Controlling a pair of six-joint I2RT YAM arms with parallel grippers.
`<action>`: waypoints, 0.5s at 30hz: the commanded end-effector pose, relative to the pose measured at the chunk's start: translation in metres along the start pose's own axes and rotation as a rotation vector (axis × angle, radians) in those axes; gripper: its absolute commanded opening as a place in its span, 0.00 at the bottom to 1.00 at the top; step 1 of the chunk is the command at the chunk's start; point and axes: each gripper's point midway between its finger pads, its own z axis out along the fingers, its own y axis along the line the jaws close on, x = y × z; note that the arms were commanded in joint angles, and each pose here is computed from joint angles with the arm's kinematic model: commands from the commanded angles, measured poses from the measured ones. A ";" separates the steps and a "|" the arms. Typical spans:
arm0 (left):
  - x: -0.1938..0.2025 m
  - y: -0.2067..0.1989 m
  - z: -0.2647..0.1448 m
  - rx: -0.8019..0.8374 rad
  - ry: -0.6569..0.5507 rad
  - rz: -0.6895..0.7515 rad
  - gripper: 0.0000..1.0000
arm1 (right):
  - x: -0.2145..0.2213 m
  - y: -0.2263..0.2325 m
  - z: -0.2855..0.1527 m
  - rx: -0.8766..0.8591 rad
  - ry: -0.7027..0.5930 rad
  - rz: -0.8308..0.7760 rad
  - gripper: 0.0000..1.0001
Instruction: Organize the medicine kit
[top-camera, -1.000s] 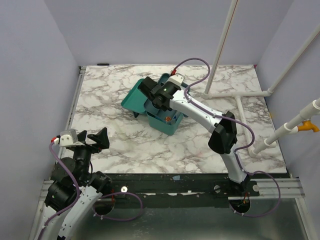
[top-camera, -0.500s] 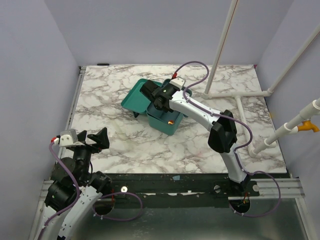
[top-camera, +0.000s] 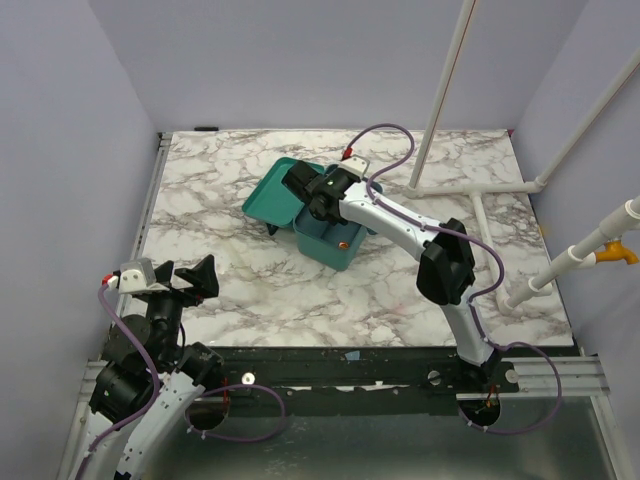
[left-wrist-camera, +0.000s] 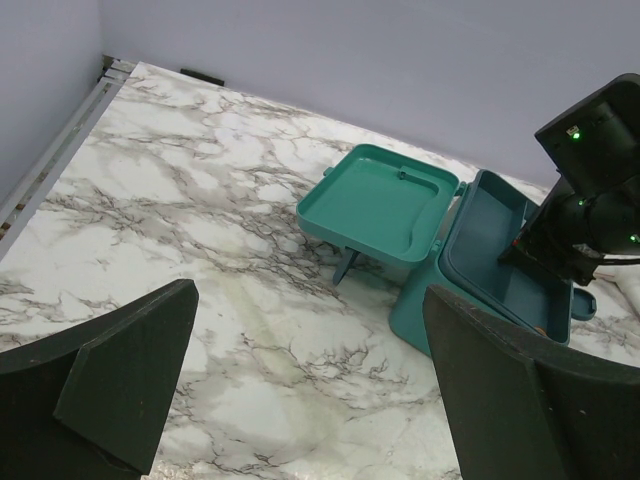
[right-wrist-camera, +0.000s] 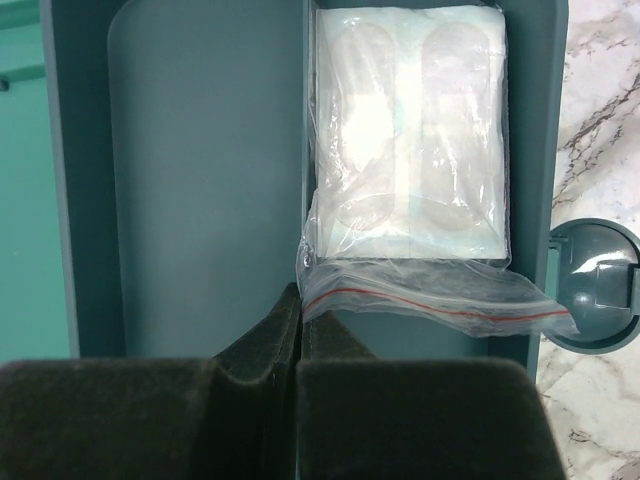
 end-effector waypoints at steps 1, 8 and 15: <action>-0.003 0.005 -0.002 -0.019 -0.026 -0.012 0.98 | 0.007 -0.001 0.007 -0.002 0.021 -0.027 0.01; -0.003 0.005 -0.001 -0.021 -0.023 -0.010 0.99 | 0.021 -0.005 0.015 0.014 0.045 -0.067 0.00; -0.001 0.003 0.000 -0.012 -0.015 -0.003 0.98 | 0.032 -0.008 0.021 0.019 0.068 -0.093 0.01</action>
